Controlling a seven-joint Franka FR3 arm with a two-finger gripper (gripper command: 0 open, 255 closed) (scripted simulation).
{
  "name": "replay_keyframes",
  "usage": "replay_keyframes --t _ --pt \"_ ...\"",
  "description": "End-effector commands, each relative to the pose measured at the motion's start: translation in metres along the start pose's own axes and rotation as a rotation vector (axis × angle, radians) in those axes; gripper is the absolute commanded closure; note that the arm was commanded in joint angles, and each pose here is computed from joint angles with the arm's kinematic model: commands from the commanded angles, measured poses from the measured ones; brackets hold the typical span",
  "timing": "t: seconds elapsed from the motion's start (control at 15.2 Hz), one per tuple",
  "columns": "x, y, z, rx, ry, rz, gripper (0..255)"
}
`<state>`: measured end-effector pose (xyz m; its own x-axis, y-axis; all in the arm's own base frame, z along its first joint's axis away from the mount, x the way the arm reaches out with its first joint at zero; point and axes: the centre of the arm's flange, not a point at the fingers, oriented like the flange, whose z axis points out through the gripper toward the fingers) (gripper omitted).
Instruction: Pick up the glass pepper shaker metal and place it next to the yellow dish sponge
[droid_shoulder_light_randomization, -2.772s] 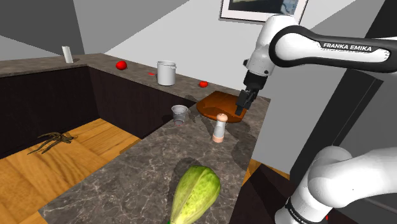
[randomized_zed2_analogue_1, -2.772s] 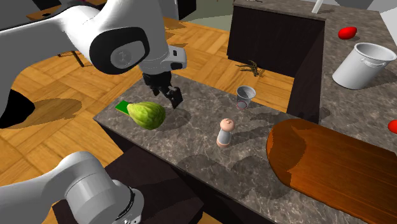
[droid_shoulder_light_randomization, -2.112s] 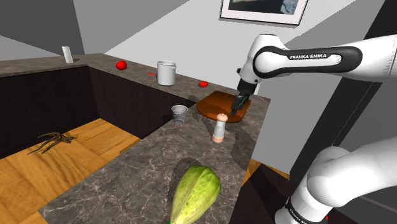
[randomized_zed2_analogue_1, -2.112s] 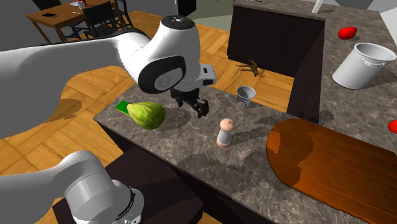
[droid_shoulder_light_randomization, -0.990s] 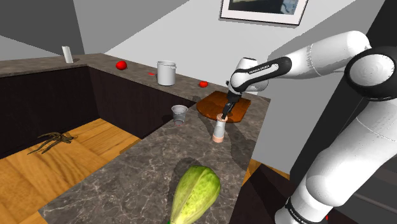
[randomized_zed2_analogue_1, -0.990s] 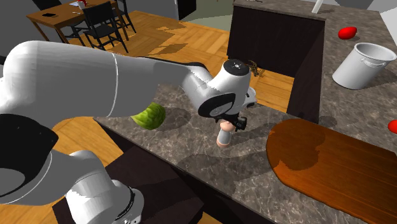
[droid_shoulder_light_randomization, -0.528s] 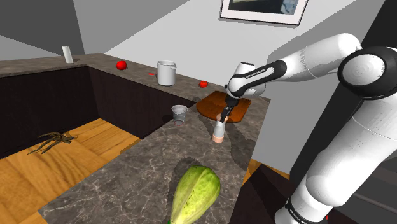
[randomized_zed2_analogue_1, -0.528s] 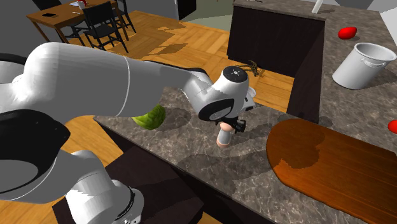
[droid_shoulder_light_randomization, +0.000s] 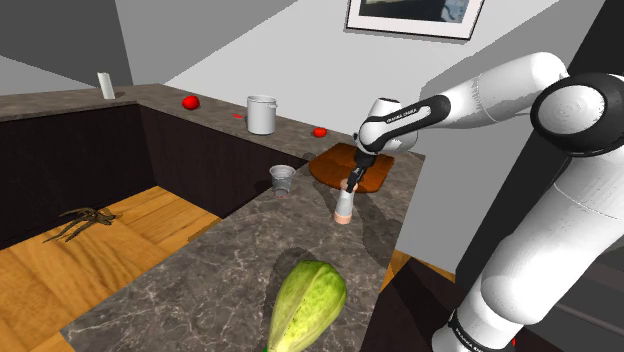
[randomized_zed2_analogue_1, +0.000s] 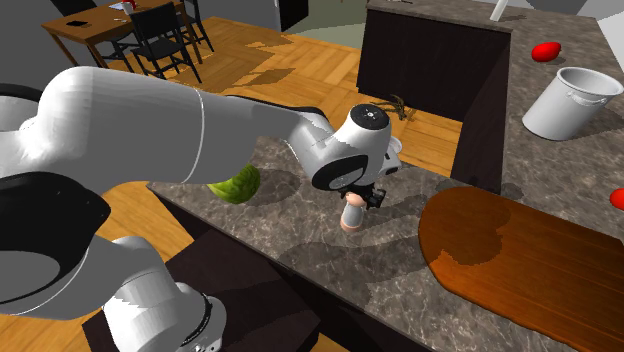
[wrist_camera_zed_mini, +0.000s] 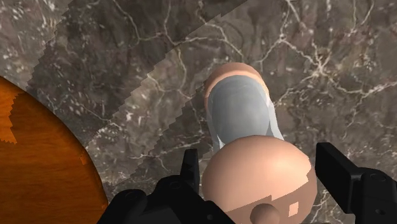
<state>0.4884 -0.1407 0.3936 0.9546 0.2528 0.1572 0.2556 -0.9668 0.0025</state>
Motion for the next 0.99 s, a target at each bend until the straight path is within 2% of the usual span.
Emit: replay_keyframes --t 0.0,0.33,0.92 --pt "0.0 0.0 0.0 0.0 -0.001 0.0 255" --pt "0.0 0.0 0.0 0.0 -0.001 0.0 255" --pt "0.007 0.0 -0.047 0.0 -0.001 0.0 255"
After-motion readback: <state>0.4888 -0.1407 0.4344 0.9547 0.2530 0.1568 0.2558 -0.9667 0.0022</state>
